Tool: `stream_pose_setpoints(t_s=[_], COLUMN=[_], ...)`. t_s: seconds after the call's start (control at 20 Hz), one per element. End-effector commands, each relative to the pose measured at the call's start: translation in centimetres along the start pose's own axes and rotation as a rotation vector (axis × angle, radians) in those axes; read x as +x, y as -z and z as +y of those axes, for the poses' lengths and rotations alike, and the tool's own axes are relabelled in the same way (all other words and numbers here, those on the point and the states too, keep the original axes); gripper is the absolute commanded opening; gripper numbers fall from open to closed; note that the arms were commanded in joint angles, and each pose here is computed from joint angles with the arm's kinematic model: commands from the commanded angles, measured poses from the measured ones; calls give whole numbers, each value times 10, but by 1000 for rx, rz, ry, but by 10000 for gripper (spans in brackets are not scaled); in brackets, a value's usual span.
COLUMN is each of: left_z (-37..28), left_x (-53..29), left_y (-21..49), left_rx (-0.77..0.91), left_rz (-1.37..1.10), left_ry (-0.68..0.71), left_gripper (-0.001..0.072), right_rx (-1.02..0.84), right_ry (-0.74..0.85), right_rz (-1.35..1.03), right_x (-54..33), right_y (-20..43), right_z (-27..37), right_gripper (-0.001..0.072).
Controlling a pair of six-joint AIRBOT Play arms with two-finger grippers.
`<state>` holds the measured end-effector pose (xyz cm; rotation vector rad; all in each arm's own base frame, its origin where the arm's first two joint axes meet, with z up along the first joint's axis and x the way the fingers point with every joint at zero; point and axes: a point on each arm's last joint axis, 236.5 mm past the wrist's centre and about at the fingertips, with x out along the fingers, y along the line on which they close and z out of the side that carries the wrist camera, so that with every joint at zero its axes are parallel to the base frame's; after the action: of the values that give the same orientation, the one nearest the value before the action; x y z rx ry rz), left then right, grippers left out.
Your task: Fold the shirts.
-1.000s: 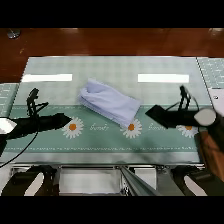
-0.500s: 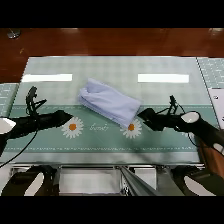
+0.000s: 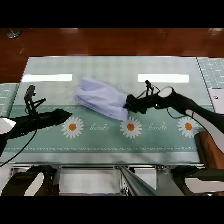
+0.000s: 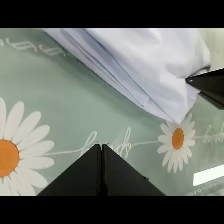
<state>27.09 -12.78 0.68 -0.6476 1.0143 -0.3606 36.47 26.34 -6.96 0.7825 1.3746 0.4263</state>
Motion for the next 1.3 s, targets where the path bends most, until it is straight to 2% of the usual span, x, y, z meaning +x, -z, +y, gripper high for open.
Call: stream_pose_setpoints(t_s=[0.0,0.2,0.4,0.65,0.8,0.9,1.05,1.25], left_z=[1,1,-1,-1,0,1,3,8], left_x=[0,0,0,0,0,1,2,6], left_y=[-4,-3,4,6,6,3,-6,-4], left_rx=[14,14,14,15,33,31,23,9], left_rz=[-16,-14,18,24,22,11,-25,-9], left_ry=[-4,-5,4,5,3,0,-8,-16], left_gripper=[41,41,41,41,41,41,41,41], right_rx=[-236,-458,-436,-329,-196,-82,23,228], right_ry=[-20,-81,80,159,250,351,445,702], right_rz=[6,-91,-236,-310,-363,-358,-489,-574], right_x=[-36,-129,-213,-317,-383,-419,-469,-513], right_y=[-35,-66,-98,-96,-82,-64,-45,16], right_z=[63,161,170,131,82,37,3,-68], right_gripper=[18,19,18,19,19,19,19,19])
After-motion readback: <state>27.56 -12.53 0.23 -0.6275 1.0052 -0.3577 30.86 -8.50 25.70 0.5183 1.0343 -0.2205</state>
